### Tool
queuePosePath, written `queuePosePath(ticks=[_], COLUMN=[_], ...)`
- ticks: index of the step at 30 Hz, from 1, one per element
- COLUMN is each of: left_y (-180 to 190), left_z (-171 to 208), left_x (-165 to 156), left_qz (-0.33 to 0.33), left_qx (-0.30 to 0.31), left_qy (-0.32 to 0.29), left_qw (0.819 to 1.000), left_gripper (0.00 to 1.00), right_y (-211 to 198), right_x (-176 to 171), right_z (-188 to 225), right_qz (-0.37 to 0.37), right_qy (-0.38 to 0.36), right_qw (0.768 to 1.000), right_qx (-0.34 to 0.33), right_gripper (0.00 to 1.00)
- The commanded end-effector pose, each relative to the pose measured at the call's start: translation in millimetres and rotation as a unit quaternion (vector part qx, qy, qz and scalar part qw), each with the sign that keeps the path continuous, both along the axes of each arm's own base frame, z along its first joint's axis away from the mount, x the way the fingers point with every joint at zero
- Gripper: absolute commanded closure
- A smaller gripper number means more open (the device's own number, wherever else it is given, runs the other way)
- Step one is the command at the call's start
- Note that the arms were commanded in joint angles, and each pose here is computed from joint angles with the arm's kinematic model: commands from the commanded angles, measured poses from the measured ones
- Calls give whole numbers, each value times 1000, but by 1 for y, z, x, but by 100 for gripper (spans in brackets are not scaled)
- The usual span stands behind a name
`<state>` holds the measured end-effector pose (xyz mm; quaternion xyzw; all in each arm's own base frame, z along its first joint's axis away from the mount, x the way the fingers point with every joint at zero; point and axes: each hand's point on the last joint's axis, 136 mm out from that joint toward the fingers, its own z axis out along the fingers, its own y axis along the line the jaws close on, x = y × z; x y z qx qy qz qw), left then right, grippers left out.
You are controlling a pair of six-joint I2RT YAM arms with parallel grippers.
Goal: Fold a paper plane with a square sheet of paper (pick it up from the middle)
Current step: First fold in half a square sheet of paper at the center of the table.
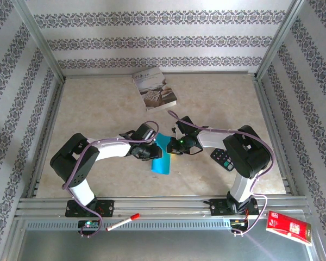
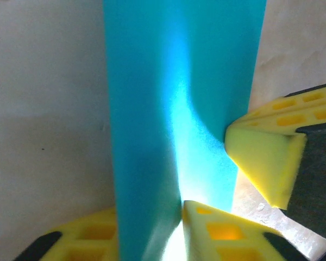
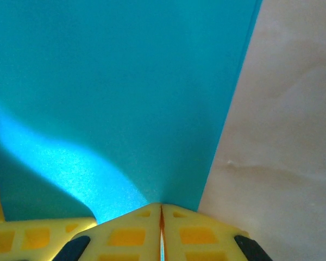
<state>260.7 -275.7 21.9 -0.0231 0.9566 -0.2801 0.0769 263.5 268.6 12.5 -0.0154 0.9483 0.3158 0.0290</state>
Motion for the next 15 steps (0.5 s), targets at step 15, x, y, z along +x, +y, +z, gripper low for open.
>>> queuePosePath(ticks=[15], left_y=[27], left_z=[-3], left_x=[-4], left_qz=[-11], left_qx=[82], left_qy=[-6], left_qw=[997], left_gripper=[57], right_y=[-21], right_x=[-22], right_z=[-38], right_qz=[-3], right_qy=[36], right_qw=[997], right_qx=[-61], right_gripper=[92])
